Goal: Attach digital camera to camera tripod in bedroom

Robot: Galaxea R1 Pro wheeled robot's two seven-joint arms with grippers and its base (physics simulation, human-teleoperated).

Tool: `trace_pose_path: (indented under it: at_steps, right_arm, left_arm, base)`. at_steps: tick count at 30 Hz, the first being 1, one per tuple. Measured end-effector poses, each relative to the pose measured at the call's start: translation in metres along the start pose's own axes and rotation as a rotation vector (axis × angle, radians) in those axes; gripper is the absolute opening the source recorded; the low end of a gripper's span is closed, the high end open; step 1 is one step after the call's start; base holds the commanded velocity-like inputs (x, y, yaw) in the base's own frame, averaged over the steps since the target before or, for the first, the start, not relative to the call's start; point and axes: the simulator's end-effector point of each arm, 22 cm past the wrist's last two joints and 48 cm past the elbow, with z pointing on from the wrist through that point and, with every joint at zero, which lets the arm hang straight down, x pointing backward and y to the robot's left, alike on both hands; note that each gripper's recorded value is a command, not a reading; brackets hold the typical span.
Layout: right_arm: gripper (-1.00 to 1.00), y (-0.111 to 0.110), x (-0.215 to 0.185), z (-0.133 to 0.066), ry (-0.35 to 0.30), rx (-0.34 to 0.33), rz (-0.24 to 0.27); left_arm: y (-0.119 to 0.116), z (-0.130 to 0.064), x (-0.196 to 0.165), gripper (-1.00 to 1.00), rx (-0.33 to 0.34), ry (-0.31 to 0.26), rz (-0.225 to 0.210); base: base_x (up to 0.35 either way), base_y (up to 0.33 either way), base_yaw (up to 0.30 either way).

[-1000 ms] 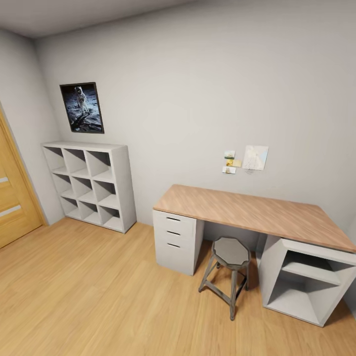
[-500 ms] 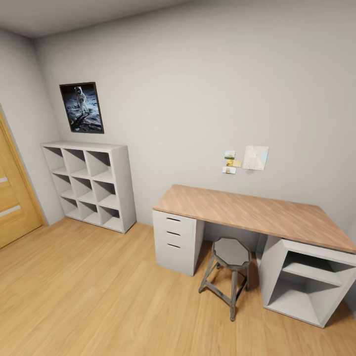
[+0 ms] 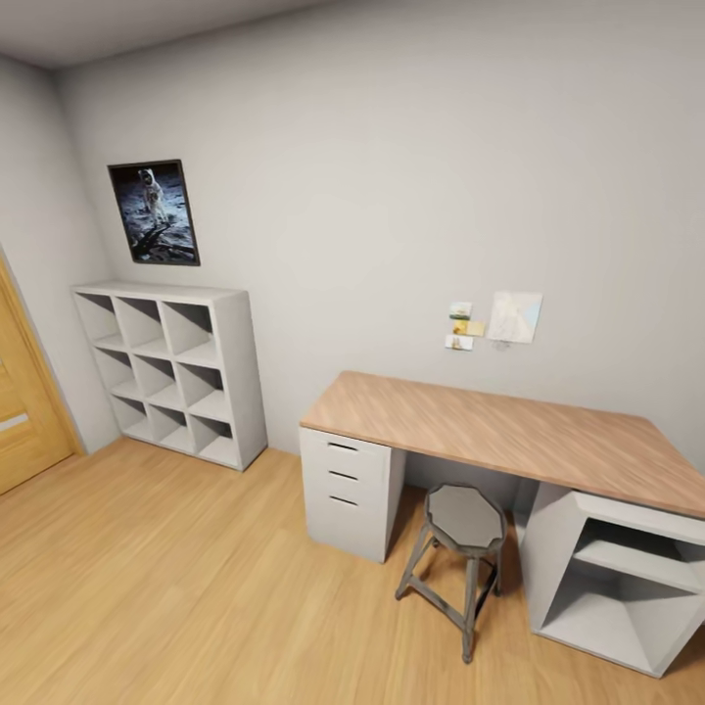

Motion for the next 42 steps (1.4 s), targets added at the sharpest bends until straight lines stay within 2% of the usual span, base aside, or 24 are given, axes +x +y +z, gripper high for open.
trace_pose_path:
  at_steps: [11,42]
  right_arm:
    - [1.0,-0.0007,-0.0008,0.0002,-0.003,0.0,-0.001]
    - [1.0,-0.0008,-0.0009,0.0003,-0.003,0.0,-0.001]
  left_arm:
    - [0.0009,0.0,-0.0004,-1.0,-0.002,-0.001,0.0]
    - [0.0007,0.0001,-0.0011,-1.0,-0.001,-0.003,0.0]
  base:
    - [0.207,0.0,0.075]
    - [0.01,0.0,0.259]
